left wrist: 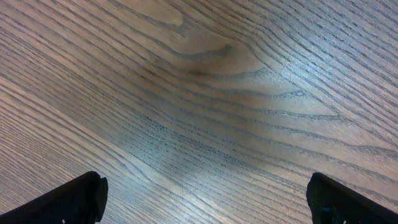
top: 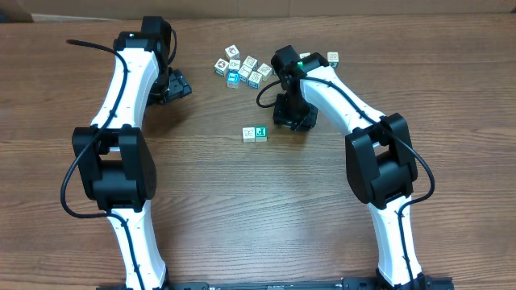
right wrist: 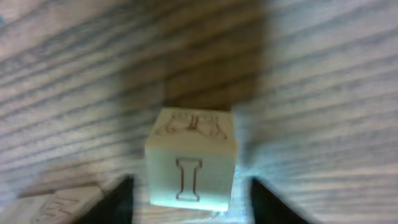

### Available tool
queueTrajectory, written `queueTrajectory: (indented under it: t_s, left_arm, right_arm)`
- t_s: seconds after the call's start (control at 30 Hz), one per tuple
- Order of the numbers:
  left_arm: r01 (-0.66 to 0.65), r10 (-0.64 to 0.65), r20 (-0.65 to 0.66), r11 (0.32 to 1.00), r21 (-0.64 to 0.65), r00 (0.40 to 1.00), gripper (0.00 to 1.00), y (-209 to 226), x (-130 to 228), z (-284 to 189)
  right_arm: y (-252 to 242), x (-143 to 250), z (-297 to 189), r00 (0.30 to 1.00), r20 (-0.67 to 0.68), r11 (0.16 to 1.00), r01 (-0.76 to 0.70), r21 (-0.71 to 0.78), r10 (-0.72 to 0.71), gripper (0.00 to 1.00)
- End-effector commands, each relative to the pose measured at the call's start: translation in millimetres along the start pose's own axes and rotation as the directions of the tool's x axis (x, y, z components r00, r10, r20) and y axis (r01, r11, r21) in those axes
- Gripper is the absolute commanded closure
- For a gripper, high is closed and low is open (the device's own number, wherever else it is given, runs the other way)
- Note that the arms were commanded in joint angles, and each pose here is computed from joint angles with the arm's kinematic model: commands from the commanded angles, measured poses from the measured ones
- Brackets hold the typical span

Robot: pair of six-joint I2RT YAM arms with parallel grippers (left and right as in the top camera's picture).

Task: Form a horizontal line
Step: 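Grasp the cream I block and carry it toward the placed blocks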

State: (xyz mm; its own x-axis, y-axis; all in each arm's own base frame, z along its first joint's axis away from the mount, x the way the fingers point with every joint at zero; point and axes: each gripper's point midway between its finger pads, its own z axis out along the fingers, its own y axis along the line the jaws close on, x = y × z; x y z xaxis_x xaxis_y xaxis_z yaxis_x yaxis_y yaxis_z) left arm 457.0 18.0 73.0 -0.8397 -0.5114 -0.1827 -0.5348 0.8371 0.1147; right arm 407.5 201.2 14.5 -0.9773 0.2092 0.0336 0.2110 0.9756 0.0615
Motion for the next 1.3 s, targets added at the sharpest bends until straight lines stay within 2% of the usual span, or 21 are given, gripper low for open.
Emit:
queueTrajectory:
  t_s: [0.0, 0.1, 0.3, 0.4, 0.63, 0.67, 1.0, 1.27]
  left_arm:
    - [0.000, -0.001, 0.039, 1.000, 0.013, 0.999, 0.00, -1.0, -7.4, -14.4]
    - [0.001, -0.001, 0.039, 1.000, 0.013, 0.999, 0.00, -1.0, -7.4, -14.4]
    - [0.000, -0.001, 0.039, 1.000, 0.013, 0.999, 0.00, -0.9, -7.4, -14.4]
    - [0.000, -0.001, 0.039, 1.000, 0.013, 0.999, 0.00, -1.0, -7.4, -14.4]
    - [0.001, -0.001, 0.039, 1.000, 0.013, 0.999, 0.00, -0.9, -7.4, -14.4]
    - [0.001, -0.001, 0.039, 1.000, 0.013, 0.999, 0.00, -0.9, -7.4, -14.4]
    - [0.001, -0.001, 0.039, 1.000, 0.013, 0.999, 0.00, -1.0, -7.4, -14.4]
    - [0.001, -0.001, 0.039, 1.000, 0.013, 0.999, 0.00, -0.9, -7.4, -14.4]
  right_arm:
    - [5.5, -2.0, -10.6, 1.000, 0.013, 0.999, 0.008, -0.034, -0.008, 0.28]
    - [5.4, -9.3, -10.9, 0.999, 0.043, 0.999, 0.007, -0.034, -0.006, 0.22]
    - [-5.8, -23.3, -12.1, 0.993, 0.114, 1.000, 0.000, 0.032, -0.004, 0.21]
    - [-6.7, -28.3, -12.7, 0.990, 0.138, 0.999, -0.002, 0.040, -0.004, 0.29]
    - [-6.1, -36.5, -14.0, 0.984, 0.176, 0.999, -0.004, 0.044, -0.004, 0.68]
    - [-6.2, -36.0, -13.9, 0.985, 0.174, 0.999, -0.004, 0.044, -0.004, 0.70]
    - [-5.2, -21.9, -11.6, 0.994, 0.108, 1.000, 0.001, 0.029, -0.004, 0.70]
    - [7.3, -13.3, -11.0, 0.998, 0.058, 0.999, 0.007, -0.043, -0.005, 0.70]
